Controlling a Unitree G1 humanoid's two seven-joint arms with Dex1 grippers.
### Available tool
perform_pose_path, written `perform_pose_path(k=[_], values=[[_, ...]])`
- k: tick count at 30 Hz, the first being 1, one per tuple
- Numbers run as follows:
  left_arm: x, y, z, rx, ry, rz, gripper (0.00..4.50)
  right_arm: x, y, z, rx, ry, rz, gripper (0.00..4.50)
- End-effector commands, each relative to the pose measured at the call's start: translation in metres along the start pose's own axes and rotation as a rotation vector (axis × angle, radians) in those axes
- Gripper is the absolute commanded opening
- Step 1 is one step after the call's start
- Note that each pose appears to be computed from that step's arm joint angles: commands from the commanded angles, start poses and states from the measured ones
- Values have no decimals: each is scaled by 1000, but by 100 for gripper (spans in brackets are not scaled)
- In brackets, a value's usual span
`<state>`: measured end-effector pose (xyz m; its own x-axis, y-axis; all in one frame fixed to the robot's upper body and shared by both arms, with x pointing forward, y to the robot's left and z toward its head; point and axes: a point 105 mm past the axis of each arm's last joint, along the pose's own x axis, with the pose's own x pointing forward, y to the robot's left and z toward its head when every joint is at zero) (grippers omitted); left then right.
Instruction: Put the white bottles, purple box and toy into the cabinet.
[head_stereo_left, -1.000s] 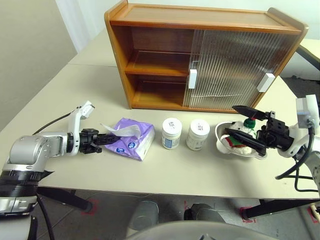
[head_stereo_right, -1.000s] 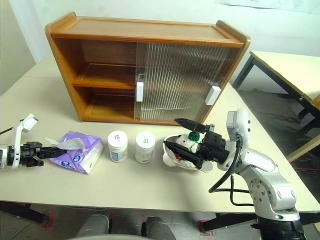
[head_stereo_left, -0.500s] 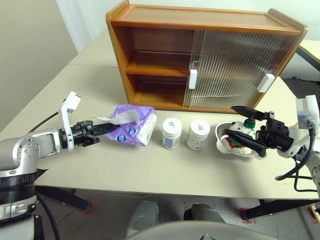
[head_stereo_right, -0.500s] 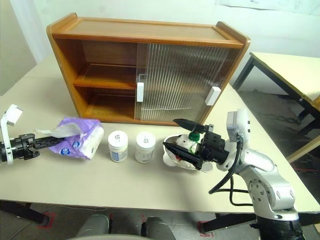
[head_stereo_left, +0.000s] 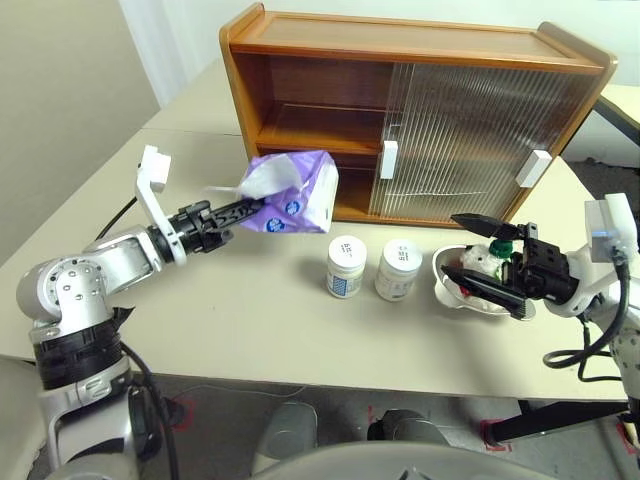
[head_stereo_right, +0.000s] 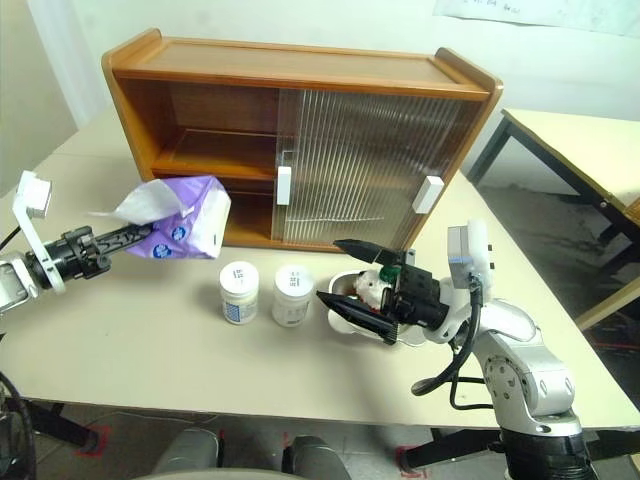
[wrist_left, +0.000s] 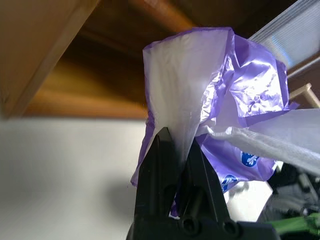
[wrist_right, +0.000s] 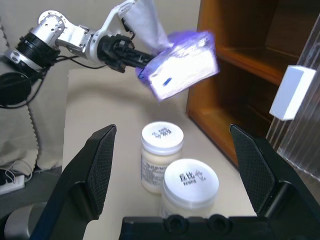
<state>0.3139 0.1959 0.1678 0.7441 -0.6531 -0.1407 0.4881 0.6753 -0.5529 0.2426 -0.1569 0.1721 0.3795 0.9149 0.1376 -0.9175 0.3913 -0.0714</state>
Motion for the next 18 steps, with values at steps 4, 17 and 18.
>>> perform_pose_path(k=[4, 17, 18], values=[[18, -15, 7, 0, -46, 35, 1, 3, -1, 4, -5, -24, 1, 450], [41, -30, 28, -24, -173, 169, 1, 6, 1, -1, 7, -28, 9, 450], [42, -32, 29, -25, -177, 170, 1, 6, 1, -2, 8, -28, 9, 450]])
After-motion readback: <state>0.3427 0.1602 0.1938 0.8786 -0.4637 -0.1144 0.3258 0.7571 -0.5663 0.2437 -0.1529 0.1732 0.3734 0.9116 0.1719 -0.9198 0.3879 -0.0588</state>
